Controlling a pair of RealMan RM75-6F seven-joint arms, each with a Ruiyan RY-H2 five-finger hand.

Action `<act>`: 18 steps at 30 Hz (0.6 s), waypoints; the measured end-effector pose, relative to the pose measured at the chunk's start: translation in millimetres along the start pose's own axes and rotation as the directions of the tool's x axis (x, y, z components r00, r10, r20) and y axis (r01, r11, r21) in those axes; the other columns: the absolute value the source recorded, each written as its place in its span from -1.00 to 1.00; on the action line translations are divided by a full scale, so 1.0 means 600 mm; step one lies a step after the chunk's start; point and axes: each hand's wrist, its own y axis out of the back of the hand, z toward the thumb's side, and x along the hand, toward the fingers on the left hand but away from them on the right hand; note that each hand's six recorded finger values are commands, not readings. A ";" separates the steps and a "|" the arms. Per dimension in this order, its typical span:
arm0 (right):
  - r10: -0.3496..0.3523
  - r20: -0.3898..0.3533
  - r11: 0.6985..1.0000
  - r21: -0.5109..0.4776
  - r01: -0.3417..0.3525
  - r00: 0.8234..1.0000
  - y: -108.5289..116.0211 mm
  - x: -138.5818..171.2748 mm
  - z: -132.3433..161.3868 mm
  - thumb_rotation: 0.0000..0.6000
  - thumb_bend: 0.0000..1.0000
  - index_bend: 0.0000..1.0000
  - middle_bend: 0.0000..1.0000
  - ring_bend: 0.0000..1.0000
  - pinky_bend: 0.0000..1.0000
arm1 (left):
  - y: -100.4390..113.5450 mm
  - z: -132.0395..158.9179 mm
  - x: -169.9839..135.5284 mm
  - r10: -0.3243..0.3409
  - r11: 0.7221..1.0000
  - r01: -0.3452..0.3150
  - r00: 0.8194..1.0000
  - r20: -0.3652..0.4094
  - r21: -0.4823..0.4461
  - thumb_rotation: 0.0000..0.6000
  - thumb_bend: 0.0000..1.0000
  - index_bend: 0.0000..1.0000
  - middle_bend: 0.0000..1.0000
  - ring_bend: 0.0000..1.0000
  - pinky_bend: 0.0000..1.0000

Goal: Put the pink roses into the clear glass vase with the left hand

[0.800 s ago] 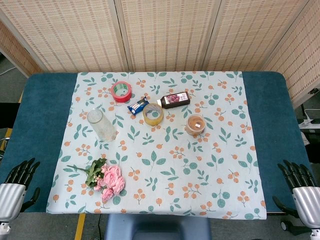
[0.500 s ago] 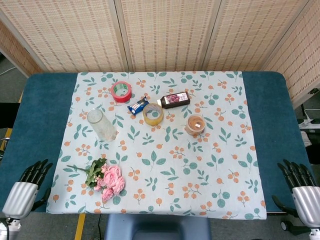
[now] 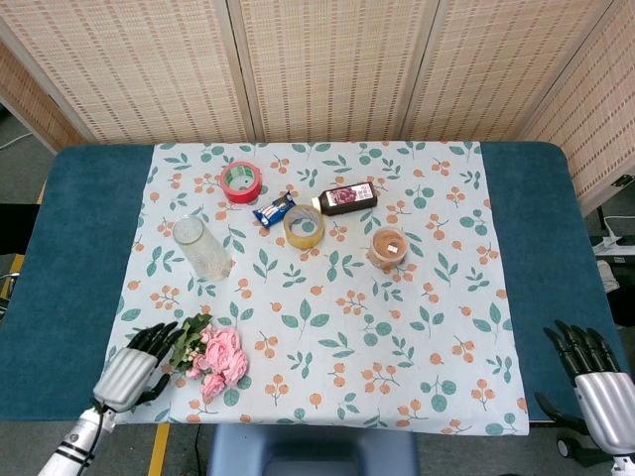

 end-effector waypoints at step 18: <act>0.004 0.006 1.000 -0.004 -0.004 1.000 0.002 0.002 -0.003 0.66 -0.59 -1.00 -1.00 -1.00 -1.00 | -0.036 0.037 0.064 -0.111 0.984 0.112 0.994 -0.013 0.137 1.00 -0.07 -0.39 -0.78 -1.00 -0.73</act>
